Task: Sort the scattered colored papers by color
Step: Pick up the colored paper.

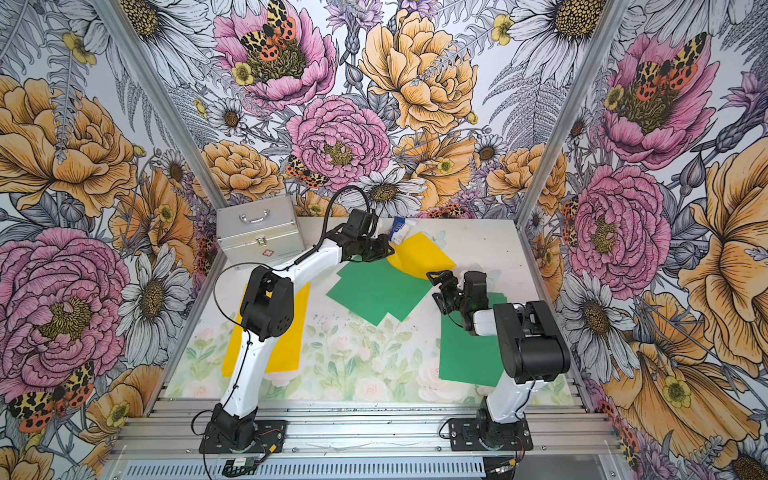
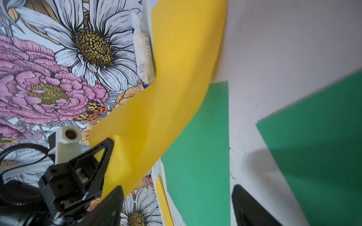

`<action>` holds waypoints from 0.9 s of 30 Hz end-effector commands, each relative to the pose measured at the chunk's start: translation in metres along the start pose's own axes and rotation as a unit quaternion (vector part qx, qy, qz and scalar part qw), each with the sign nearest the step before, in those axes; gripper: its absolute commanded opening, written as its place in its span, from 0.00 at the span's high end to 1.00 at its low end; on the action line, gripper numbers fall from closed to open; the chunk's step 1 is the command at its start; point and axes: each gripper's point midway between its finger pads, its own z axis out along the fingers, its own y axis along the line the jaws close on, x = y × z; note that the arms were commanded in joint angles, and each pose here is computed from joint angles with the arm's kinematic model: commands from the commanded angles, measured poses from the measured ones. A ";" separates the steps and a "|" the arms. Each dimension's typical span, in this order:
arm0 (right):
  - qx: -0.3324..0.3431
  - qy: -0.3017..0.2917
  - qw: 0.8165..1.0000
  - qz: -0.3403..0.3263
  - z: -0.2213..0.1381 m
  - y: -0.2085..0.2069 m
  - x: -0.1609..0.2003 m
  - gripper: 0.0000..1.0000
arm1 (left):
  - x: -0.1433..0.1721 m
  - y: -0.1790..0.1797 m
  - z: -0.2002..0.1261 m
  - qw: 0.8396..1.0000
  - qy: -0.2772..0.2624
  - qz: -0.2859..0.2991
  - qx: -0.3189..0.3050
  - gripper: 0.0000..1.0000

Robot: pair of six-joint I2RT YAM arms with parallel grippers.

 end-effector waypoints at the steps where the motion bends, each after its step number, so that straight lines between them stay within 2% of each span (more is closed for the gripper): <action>1: -0.077 -0.027 0.996 0.029 0.007 0.028 -0.006 0.16 | -0.013 -0.032 -0.027 0.999 -0.020 0.011 0.029 1.00; 9: -0.165 -0.050 0.981 0.090 0.020 0.038 -0.017 0.24 | -0.011 -0.048 -0.038 0.999 -0.023 0.023 0.041 1.00; 15: -0.163 -0.045 0.981 0.100 0.015 0.033 -0.009 0.27 | -0.011 -0.042 -0.044 0.999 -0.030 0.023 0.028 1.00; 27: -0.174 -0.075 0.976 0.108 -0.006 0.040 -0.013 0.24 | -0.007 -0.037 -0.043 0.999 -0.024 0.024 0.025 1.00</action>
